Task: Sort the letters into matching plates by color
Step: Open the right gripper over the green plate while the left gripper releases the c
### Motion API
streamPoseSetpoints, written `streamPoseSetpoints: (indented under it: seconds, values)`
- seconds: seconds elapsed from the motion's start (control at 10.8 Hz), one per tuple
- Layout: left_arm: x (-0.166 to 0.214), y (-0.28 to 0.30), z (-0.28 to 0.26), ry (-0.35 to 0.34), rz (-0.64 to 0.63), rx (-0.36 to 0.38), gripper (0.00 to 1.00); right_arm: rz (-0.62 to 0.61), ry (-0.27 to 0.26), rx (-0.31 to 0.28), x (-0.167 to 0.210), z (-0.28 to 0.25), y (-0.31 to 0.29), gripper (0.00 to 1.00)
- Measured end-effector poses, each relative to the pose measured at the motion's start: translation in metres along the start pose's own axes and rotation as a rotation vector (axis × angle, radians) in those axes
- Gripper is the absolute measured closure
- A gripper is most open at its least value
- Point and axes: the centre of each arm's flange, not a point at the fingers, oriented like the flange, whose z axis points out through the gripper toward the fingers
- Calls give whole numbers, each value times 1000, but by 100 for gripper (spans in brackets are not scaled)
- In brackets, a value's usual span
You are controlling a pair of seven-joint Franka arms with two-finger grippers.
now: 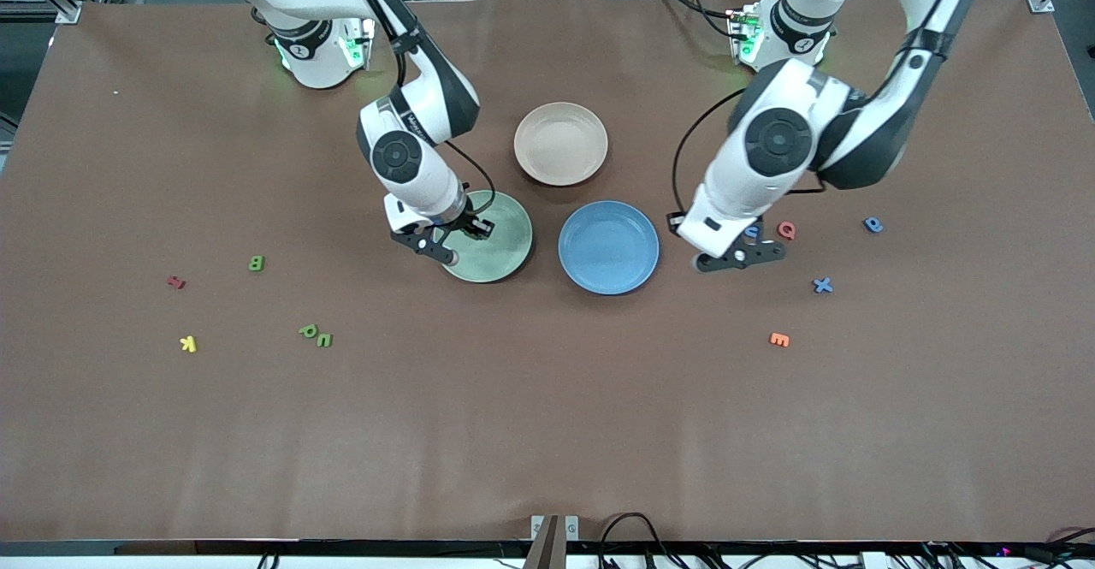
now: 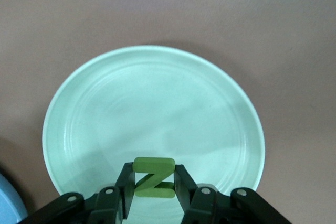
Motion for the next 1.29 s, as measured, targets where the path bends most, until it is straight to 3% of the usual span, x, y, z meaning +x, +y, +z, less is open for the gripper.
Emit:
streamPoseSetpoints:
  seconds: [0.18,0.46,0.65,0.92,1.29]
  values:
    - [-8,29,14,-4,-41,-26,65,0,-3,-6,-4,5,-2,60]
    - [-12,62,45,-13,-112,-80,65,-39,25,-28,-2,5,-2,24]
    - [-19,81,76,19,-141,-49,65,-40,32,-30,2,4,-1,0]
    - [-27,101,111,18,-165,-35,65,-38,50,-21,30,-6,9,0]
    - [-26,107,143,32,-182,-23,65,-113,64,-16,126,-36,75,0]
